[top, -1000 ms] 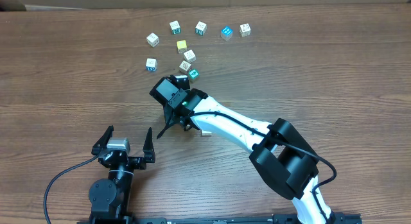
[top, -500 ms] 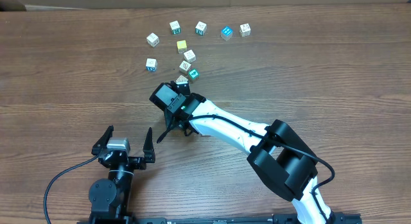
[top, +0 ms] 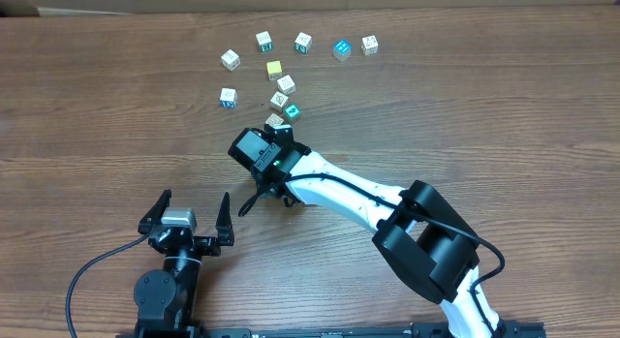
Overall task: Form a circle
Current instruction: 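Lower the block left of the 3 block and open the right gripper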
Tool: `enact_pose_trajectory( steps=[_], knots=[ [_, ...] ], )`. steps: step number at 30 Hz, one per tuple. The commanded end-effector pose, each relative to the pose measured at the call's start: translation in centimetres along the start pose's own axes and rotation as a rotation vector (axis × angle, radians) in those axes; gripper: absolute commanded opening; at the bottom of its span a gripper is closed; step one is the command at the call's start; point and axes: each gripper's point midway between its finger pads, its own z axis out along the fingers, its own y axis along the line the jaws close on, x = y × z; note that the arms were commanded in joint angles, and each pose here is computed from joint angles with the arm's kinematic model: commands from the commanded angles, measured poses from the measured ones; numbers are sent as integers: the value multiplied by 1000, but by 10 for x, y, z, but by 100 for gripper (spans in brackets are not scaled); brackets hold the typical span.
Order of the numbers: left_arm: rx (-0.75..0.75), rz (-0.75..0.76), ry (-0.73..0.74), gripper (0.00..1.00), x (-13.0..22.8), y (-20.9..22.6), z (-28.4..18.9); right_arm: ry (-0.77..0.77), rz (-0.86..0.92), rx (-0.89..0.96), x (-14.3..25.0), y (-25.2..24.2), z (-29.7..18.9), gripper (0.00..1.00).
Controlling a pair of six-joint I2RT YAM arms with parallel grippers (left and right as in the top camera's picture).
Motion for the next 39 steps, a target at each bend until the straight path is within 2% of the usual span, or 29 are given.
enact_pose_trajectory(
  steps=[1, 17, 20, 26, 29, 31, 34, 39],
  knots=[
    [-9, 16, -2, 100, 0, 2, 0, -10, 19, 30, -1, -8, 5, 8],
    [-9, 16, -2, 100, 0, 2, 0, -24, 58, 44, -9, -16, 6, 9],
    [-9, 16, -2, 100, 0, 2, 0, -23, 58, 33, -10, -13, 4, 12],
    [-9, 16, -2, 100, 0, 2, 0, -3, 23, -84, -21, 9, -29, 13],
    [-9, 16, -2, 100, 0, 2, 0, 5, 25, -89, -23, 5, -56, 8],
    [-9, 16, -2, 100, 0, 2, 0, 30, 25, -110, -18, 4, -71, 4],
    [-9, 16, -2, 100, 0, 2, 0, 106, 23, -115, -1, -2, -83, 4],
    [-9, 16, -2, 100, 0, 2, 0, 247, 89, 13, 37, -31, -77, 4]
  ],
)
